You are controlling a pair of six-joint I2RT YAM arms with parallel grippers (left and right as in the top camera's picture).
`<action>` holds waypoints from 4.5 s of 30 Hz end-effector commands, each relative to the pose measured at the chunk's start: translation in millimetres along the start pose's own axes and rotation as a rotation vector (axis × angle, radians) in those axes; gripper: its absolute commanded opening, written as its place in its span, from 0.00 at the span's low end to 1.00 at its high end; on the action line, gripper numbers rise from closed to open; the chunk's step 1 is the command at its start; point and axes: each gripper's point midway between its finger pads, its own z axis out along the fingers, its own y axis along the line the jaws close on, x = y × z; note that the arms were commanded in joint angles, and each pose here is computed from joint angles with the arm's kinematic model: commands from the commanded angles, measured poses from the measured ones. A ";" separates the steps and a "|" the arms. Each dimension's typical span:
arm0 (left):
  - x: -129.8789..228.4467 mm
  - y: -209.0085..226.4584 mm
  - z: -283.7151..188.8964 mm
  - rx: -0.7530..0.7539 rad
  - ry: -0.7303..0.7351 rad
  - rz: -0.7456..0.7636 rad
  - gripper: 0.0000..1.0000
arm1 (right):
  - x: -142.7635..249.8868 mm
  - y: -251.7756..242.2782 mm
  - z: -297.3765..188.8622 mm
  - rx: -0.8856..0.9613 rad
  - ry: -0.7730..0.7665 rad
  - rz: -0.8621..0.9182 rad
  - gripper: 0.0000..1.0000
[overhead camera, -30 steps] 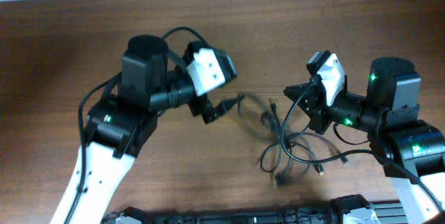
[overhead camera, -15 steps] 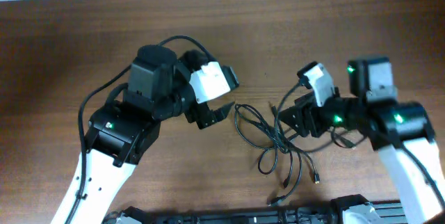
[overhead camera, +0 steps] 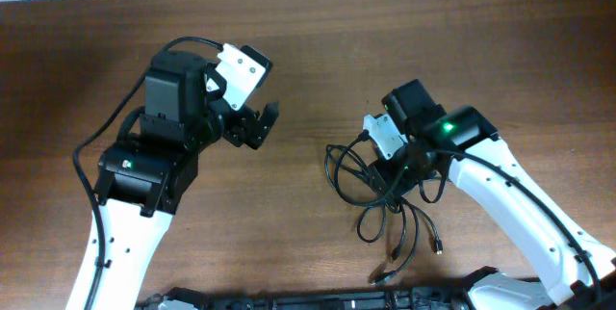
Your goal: Untangle cables
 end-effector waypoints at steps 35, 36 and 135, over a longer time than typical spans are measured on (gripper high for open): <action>-3.4 6.0 10.2 -0.013 -0.004 -0.023 0.99 | -19.8 37.0 -17.5 0.039 -0.042 -0.079 0.36; -5.3 8.3 10.1 -0.022 -0.012 -0.047 0.99 | -17.6 47.4 -15.5 0.032 -0.035 -0.116 0.36; -64.8 -44.6 37.3 0.193 -0.206 -0.163 0.99 | -161.1 80.3 -235.6 -0.767 -0.710 -0.048 0.04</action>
